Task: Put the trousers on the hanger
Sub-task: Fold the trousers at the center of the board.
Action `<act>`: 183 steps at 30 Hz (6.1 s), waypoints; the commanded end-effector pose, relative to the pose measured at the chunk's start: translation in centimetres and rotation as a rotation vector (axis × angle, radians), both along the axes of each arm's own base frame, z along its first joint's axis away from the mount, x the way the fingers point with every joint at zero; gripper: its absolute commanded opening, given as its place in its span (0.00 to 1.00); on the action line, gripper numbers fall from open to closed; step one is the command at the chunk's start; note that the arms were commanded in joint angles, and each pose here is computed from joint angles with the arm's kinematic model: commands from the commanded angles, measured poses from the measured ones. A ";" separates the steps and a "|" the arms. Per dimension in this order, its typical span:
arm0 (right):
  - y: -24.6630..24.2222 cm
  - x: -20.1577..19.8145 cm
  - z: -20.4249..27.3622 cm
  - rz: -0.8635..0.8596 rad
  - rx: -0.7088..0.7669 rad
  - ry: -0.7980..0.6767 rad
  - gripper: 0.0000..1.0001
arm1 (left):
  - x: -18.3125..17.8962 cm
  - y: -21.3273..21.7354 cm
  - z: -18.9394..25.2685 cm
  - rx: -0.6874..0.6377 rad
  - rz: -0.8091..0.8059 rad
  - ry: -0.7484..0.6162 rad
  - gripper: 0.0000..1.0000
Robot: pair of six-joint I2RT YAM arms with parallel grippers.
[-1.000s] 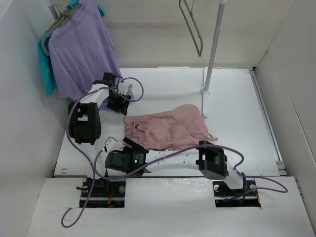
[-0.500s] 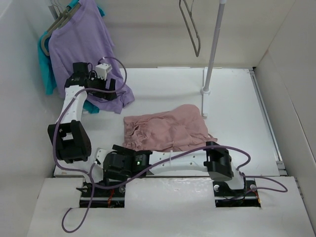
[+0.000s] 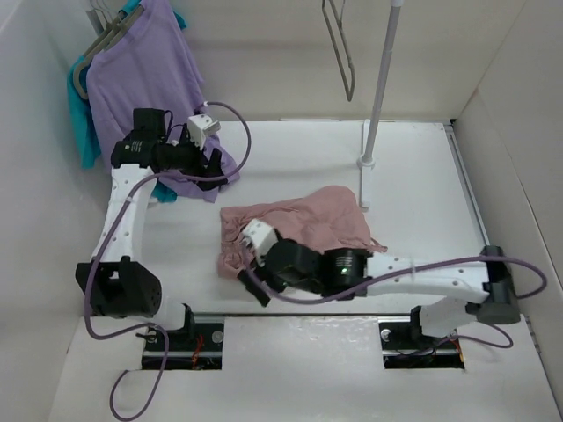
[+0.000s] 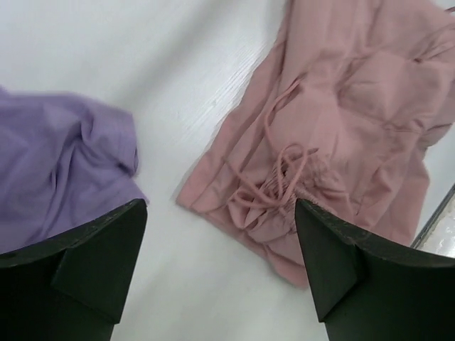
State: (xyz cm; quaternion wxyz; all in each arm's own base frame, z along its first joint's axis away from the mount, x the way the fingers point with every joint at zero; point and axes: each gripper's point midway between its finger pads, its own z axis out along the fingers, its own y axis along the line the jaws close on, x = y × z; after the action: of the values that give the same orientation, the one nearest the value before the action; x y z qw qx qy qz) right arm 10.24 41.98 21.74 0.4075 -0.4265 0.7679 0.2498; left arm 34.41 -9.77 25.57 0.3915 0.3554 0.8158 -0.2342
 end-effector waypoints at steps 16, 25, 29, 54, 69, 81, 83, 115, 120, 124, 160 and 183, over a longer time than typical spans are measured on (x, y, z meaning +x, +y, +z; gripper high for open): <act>-26.9 21.4 -7.8 -1.073 0.116 0.427 0.91 | -4.4 -11.8 -12.8 0.520 -0.053 0.089 0.80; -27.4 25.5 -15.4 -1.059 0.068 0.575 0.91 | -5.6 -10.2 -19.5 0.725 -0.014 0.166 0.77; -26.5 25.4 -17.1 -1.024 0.098 0.635 0.79 | -5.3 -8.3 -20.1 0.739 0.031 0.188 0.52; -31.3 24.2 -16.8 -1.270 0.279 0.655 0.00 | -2.8 -4.4 -3.3 0.267 0.095 0.133 0.00; -27.5 23.3 -7.3 -1.107 0.027 0.239 0.84 | -11.4 3.3 -15.3 0.237 0.083 0.551 0.67; -15.0 14.9 -9.2 -0.627 -0.299 0.071 0.77 | -11.4 5.7 -16.6 0.249 0.146 0.623 0.67; -15.3 15.3 -9.5 -0.698 -0.302 0.080 0.82 | -11.6 5.8 -17.6 0.258 0.156 0.642 0.66; -8.4 9.2 -10.3 -0.196 -0.361 0.100 0.56 | -10.6 5.2 -18.1 0.261 0.163 0.637 0.23; -6.9 9.7 -12.3 -0.197 -0.395 0.080 0.62 | -10.3 5.1 -17.9 0.251 0.160 0.629 0.13; -5.5 11.4 -12.5 -0.236 -0.414 0.044 0.59 | -10.5 5.1 -17.9 0.252 0.159 0.638 0.08; -11.1 12.6 -9.1 -0.437 -0.506 -0.082 0.00 | -9.7 6.8 -10.3 0.480 0.079 0.439 0.00; -10.0 6.7 -6.8 -0.126 -0.257 0.143 0.79 | -11.6 8.5 -12.8 0.498 -0.026 0.467 0.93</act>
State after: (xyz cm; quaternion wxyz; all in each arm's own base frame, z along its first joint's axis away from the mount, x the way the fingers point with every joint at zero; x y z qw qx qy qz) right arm 15.28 31.75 9.27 0.2372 -0.4649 0.8482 0.0907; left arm 19.80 -1.38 9.67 0.0228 0.3941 0.9125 -0.1073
